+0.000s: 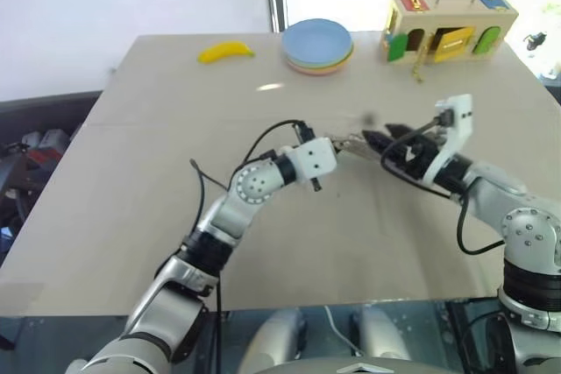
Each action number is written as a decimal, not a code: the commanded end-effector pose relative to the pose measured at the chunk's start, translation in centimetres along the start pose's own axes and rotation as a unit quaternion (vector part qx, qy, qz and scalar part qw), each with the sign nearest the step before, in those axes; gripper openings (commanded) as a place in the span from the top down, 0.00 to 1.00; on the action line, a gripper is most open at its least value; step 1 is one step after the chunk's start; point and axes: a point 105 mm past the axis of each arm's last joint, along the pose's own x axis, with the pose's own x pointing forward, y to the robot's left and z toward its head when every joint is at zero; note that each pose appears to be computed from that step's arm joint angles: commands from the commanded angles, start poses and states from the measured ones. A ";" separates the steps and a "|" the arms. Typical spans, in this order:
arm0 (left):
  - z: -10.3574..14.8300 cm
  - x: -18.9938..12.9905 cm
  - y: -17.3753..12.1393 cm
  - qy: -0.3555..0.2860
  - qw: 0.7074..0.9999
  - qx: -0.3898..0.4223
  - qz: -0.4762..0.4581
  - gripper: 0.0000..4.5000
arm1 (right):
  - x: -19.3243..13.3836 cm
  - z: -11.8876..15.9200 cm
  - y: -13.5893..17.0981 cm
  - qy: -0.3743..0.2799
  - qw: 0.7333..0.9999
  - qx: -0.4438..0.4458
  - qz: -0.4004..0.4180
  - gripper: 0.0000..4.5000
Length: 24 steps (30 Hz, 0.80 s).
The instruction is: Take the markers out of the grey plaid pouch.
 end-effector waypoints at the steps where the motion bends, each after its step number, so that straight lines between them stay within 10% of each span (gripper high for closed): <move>1: 2.0 0.2 0.4 -0.036 0.997 0.075 -0.001 0.99 | -0.1 -0.2 0.6 0.017 0.999 0.035 0.018 0.18; 21: 2.5 0.4 -2.3 -0.070 0.986 0.137 -0.057 0.99 | 1.2 0.3 0.8 -0.042 0.976 0.211 0.021 0.18; 24: 2.4 0.4 -2.5 -0.070 0.986 0.137 -0.061 1.00 | 1.2 0.5 0.6 -0.047 0.973 0.224 0.018 0.37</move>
